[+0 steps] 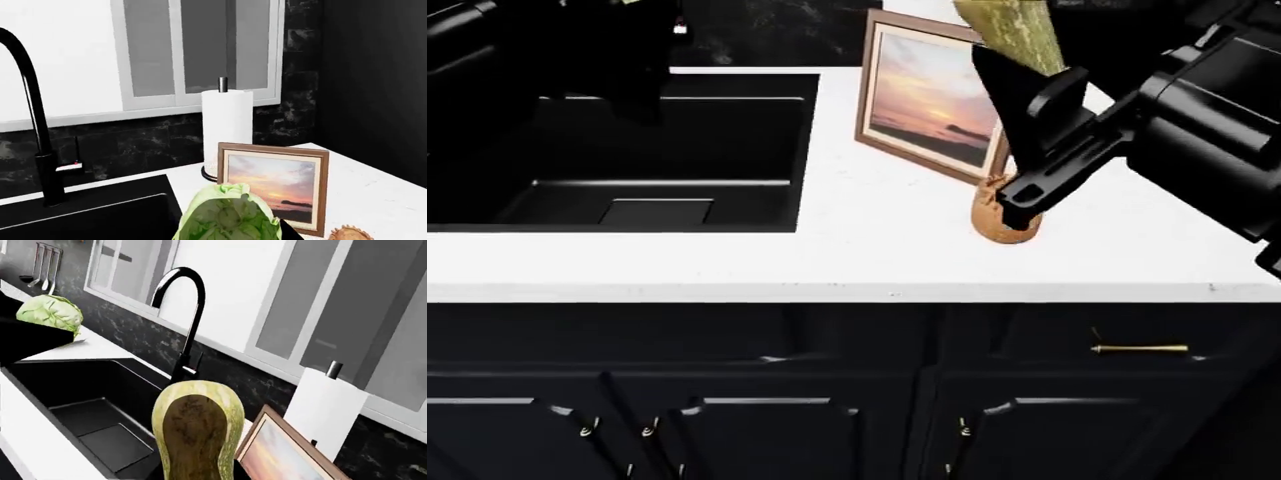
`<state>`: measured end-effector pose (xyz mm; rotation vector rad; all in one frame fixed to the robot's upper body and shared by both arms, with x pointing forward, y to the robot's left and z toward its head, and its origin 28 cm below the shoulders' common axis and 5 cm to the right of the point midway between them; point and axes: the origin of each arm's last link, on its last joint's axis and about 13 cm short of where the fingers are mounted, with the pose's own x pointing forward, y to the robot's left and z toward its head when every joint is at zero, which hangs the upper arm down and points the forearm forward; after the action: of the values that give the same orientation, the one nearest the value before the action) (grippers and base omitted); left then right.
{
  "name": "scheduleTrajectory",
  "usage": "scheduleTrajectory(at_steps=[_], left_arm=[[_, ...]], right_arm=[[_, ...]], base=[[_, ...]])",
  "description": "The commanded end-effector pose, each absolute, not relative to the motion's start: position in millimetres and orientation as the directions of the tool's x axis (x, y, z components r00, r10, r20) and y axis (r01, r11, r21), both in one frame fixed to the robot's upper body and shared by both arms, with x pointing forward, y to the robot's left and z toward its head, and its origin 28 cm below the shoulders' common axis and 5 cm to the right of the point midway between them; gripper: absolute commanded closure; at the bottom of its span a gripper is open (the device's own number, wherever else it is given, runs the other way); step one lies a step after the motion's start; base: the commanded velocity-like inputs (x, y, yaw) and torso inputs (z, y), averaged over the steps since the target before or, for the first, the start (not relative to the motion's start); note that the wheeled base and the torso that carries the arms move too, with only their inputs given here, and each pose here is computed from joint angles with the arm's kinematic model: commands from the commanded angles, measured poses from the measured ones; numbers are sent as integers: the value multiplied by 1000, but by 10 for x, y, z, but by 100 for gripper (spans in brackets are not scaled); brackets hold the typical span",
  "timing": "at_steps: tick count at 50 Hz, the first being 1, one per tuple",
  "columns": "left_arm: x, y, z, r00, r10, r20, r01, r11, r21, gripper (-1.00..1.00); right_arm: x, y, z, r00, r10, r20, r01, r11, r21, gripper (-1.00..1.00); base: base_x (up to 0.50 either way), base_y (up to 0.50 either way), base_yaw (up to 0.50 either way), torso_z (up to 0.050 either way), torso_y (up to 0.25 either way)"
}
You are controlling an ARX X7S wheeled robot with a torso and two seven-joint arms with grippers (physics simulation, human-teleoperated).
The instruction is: Pick up the fruits and vegetables and place them in the sink. Turn on the sink faucet to wash them. Then turn the sink off and put them in the tray.
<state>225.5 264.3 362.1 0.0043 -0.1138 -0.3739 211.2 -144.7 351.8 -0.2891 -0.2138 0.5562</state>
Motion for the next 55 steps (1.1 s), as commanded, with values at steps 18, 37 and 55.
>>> scheduleTrajectory(at_steps=[18,37,55], left_arm=[[2106,2497,3534,935,-250,250,235,968,88,100],[2110,2502,3536,935,-260,242,245,965,91,100],[2118,2495,3568,933,-258,251,241,966,97,100]], right_arm=[[1976,-1414,3591,889,212,405,-159,974,-160,100],[1977,-1417,3624,888,217,405,-155,971,-181,100],[1981,-1417,3641,885,227,407,-163,969,-186,100]], base=[[123,500,0,1,2],[71,500,0,0,2],[-2,500,0,1,1]])
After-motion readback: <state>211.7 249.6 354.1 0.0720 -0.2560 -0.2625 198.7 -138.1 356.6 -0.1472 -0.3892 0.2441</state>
